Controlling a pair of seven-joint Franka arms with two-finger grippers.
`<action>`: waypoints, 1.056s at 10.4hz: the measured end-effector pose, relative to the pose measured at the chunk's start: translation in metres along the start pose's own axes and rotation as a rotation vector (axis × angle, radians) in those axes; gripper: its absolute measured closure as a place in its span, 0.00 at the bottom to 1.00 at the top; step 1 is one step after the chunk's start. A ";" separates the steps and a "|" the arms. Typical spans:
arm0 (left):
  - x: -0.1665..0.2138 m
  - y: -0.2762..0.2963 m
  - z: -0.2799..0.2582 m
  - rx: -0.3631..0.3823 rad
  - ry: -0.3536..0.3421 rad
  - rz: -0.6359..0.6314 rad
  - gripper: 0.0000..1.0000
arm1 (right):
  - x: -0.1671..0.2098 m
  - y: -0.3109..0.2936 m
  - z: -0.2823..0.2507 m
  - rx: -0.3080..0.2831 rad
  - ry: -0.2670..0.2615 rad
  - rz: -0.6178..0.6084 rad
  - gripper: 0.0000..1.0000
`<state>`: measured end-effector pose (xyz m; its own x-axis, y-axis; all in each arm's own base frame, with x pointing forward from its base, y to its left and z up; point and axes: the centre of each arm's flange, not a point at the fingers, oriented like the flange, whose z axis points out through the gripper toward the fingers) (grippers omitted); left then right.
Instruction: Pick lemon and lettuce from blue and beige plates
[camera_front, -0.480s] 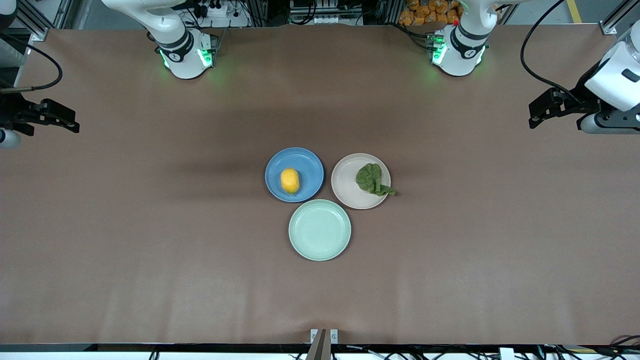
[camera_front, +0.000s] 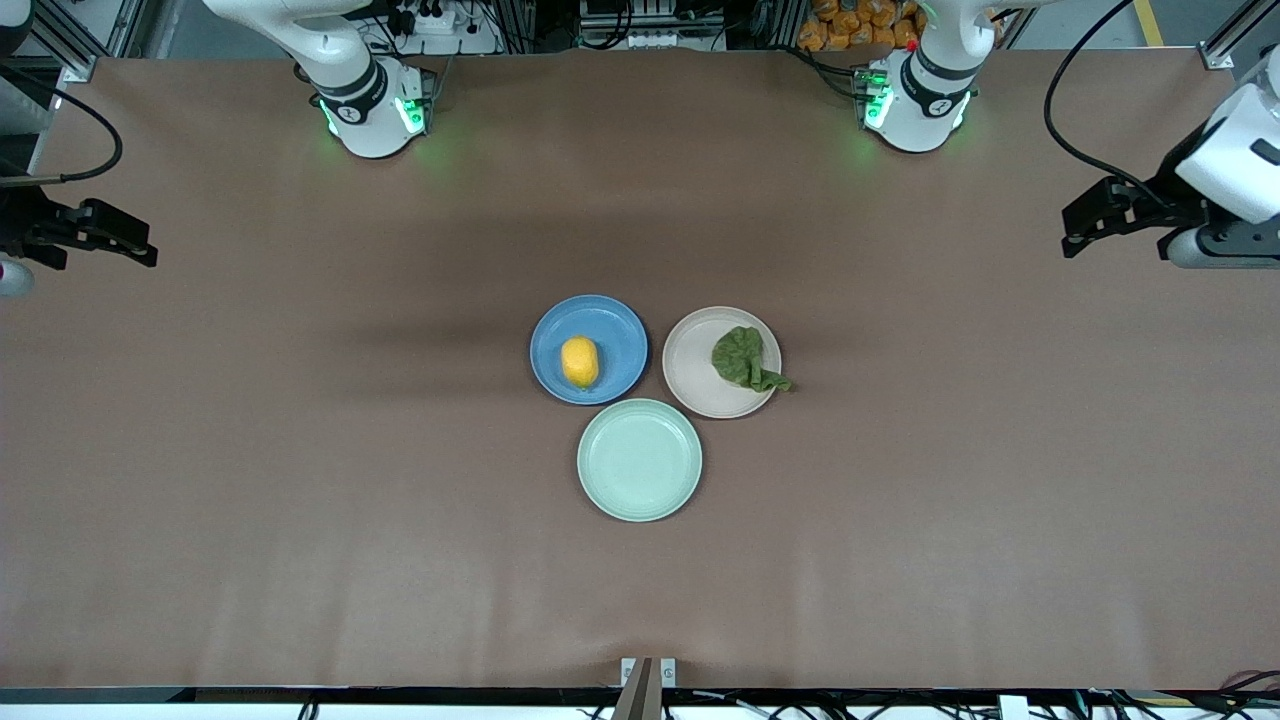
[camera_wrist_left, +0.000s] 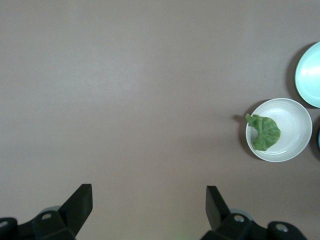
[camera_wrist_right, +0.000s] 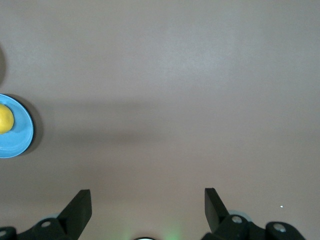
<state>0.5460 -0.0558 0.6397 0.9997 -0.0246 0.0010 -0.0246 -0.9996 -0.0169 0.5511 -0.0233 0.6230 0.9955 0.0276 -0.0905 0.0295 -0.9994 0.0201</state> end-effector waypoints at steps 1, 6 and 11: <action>0.001 -0.004 0.006 -0.001 -0.016 -0.007 0.00 | 0.000 0.000 -0.003 0.000 0.006 0.001 0.00; 0.012 0.014 0.072 -0.060 -0.115 0.002 0.00 | -0.002 0.000 -0.007 0.000 0.013 0.001 0.00; 0.013 0.090 0.162 -0.062 -0.157 -0.119 0.00 | -0.003 0.001 -0.008 0.000 0.011 0.002 0.00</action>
<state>0.5569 -0.1436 0.4763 0.9834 0.0918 -0.1562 0.0985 -0.9945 0.0355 0.5487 -0.0239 0.6310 0.9965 0.0254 -0.0796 0.0271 -0.9994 0.0199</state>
